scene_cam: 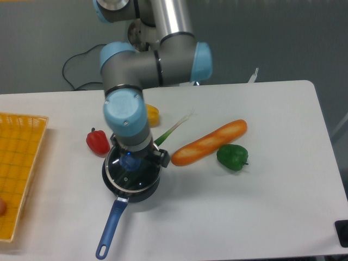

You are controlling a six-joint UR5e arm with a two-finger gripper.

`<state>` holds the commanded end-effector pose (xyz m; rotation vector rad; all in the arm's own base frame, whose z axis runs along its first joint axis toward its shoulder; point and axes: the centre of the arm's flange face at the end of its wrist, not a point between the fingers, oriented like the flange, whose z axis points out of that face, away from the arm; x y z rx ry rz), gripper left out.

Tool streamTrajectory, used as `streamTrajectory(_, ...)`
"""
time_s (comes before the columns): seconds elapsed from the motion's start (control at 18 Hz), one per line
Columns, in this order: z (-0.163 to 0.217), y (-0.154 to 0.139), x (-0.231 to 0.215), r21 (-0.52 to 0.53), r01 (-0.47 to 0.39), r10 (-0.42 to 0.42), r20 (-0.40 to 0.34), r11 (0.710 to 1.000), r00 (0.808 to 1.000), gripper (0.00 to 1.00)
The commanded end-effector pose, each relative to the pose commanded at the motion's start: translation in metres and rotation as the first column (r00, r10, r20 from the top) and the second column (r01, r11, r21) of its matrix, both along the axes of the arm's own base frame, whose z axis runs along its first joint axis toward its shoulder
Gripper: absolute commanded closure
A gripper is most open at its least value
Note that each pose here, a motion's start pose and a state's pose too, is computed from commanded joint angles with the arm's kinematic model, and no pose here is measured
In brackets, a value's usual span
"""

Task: Close the pot lid
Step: 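Open the gripper and lift away from the lid knob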

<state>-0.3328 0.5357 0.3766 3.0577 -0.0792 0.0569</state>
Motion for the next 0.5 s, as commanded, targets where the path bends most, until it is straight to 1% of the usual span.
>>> streamTrajectory(0.28,0.01,-0.058,-0.063,0.013,0.07,-0.07,0.008,0.997,0.998,0.0)
streamTrajectory(0.5,0.011,-0.113,-0.12,0.024,0.127,-0.128,0.016,0.992,0.992,0.0)
